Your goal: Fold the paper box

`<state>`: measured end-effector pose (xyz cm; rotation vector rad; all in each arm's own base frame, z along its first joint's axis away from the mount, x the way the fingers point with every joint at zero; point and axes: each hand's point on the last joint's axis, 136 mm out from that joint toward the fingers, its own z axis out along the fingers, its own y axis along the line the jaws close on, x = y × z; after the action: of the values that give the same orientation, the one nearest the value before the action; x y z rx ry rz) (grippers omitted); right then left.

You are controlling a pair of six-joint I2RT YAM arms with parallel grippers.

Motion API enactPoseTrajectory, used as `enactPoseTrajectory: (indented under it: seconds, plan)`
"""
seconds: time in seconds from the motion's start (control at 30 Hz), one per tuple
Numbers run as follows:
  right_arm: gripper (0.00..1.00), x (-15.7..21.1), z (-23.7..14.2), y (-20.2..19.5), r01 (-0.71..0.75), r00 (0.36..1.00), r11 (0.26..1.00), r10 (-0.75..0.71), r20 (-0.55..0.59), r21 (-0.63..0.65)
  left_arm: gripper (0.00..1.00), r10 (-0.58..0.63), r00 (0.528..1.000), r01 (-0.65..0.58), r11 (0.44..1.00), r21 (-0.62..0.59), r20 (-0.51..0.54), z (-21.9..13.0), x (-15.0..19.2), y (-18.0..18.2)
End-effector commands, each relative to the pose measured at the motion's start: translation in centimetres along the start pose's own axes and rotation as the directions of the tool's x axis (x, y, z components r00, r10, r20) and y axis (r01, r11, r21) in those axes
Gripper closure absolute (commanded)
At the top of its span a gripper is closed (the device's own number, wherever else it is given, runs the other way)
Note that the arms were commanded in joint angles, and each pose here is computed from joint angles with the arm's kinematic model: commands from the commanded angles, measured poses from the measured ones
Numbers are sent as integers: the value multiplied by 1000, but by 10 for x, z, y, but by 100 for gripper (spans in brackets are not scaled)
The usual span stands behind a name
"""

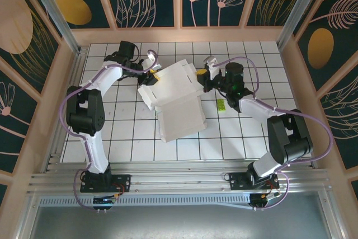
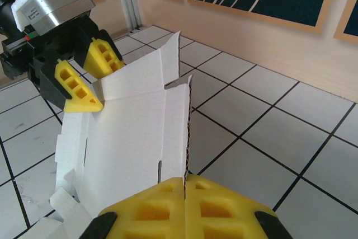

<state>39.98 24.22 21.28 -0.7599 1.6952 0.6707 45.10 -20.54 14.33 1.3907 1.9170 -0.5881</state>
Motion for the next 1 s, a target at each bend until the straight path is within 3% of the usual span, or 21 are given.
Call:
enactPoseTrajectory:
  seconds: [0.0,0.13,0.33,0.43,0.53,0.6,0.7,0.8,0.97]
  plan:
    - [100,-8,1,-6,29,999,999,-29,19,16,67,26,1000,-26,998,-61,7,-14,-14,4]
    - [100,-6,2,-7,19,1000,1000,-19,13,15,73,28,1000,-29,995,-98,-13,-19,-12,7]
    - [100,-7,4,-9,-28,999,999,28,19,23,99,32,999,-30,993,-118,15,-23,-20,4]
    - [100,-9,5,-11,-79,997,996,78,26,29,100,57,998,-51,989,-137,40,-24,-28,-2]
    - [76,-14,4,-24,-187,982,977,184,36,102,100,97,995,-86,970,-227,35,-27,-36,0]
    - [68,-18,0,-42,-330,944,921,326,53,205,100,136,991,-124,941,-314,16,-29,-40,2]
    - [63,-19,-17,-62,-596,797,729,589,135,336,100,226,971,-236,874,-425,-74,-31,-43,-1]
    - [58,-11,-35,-59,-782,600,515,774,203,350,100,259,953,-303,819,-487,-158,-30,-43,1]
    - [42,-18,-51,-16,-946,325,311,910,258,94,100,280,923,-382,753,-536,-265,-29,-45,5]
